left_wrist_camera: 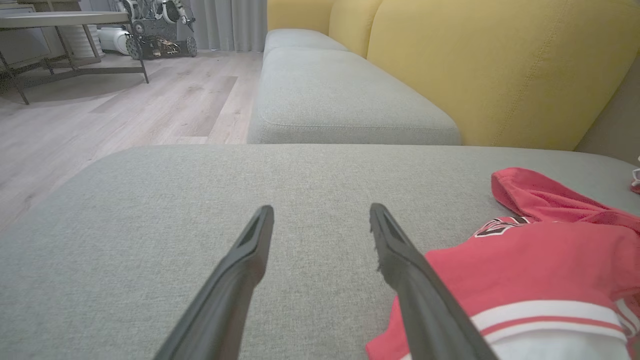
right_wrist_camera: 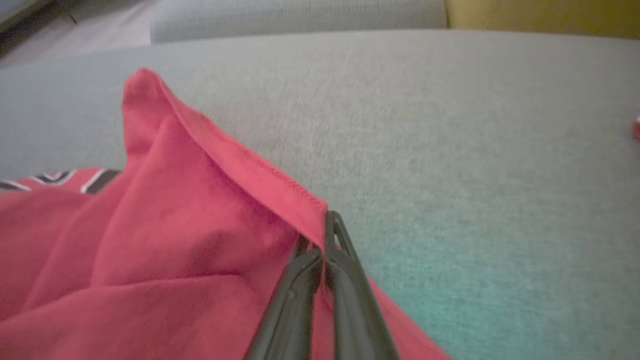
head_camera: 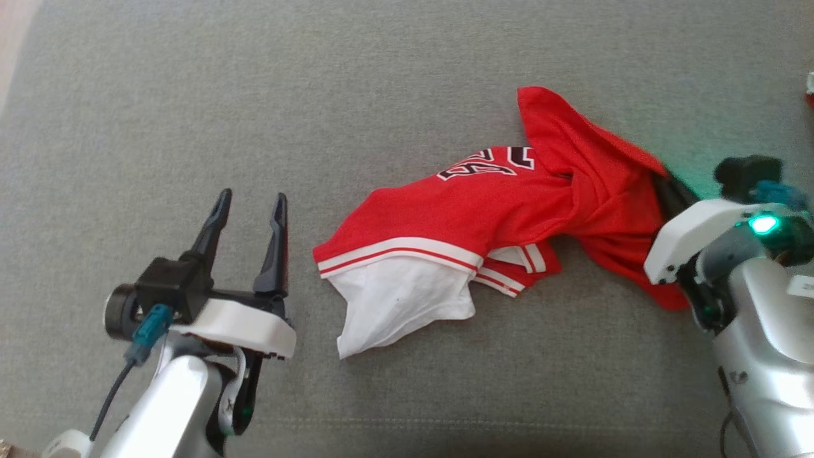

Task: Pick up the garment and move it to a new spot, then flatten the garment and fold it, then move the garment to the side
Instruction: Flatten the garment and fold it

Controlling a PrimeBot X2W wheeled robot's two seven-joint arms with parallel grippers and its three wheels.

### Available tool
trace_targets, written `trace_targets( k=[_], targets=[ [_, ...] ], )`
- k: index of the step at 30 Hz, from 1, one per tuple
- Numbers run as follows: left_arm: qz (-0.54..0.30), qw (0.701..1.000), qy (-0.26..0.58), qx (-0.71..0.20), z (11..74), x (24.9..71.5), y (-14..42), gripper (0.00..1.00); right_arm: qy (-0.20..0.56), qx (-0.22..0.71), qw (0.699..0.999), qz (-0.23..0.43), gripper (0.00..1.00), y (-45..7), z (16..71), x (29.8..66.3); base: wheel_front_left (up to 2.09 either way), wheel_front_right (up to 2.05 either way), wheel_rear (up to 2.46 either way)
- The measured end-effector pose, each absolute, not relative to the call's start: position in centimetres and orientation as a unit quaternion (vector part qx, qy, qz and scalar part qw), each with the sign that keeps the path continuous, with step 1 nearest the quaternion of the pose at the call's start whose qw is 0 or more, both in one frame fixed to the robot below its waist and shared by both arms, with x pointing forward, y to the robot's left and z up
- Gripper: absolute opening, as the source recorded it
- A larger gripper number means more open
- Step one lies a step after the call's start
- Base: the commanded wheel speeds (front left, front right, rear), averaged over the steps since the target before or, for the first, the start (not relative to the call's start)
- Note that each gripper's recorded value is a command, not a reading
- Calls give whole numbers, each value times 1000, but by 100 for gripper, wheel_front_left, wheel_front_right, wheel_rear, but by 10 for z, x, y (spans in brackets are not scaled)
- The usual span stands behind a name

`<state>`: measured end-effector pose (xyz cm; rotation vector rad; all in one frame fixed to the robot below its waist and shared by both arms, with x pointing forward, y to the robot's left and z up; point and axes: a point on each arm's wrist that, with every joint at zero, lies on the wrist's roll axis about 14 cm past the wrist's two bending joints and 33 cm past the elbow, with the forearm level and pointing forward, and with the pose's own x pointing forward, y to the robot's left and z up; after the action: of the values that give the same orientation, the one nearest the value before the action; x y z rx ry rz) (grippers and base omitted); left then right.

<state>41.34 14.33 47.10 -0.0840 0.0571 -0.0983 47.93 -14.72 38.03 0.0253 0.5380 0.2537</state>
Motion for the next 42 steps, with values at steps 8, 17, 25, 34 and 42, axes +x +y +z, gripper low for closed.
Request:
trace_targets(
  k=[8, 17, 25, 34, 42],
  targets=[
    [-61, 997, 21, -43, 476, 415, 135, 100, 189, 79, 976, 79, 0, -172, 415, 465, 0, 0, 0],
    [-72, 996, 14, -45, 481, 415, 128, 100, 198, 180, 963, -17, 0, -203, 408, 389, 0, 0, 0],
    [-74, 996, 20, -41, 477, 411, 129, 100, 248, 218, 943, -54, 100, -216, 387, 351, 0, 0, 0],
    [-74, 997, 6, -36, 488, 407, 131, 100, 169, 170, 970, -37, 100, -214, 426, 365, 0, 0, 0],
    [-57, 998, 5, -34, 491, 391, 139, 100, 54, 90, 994, 16, 100, -191, 497, 386, 0, 0, 0]
  ],
)
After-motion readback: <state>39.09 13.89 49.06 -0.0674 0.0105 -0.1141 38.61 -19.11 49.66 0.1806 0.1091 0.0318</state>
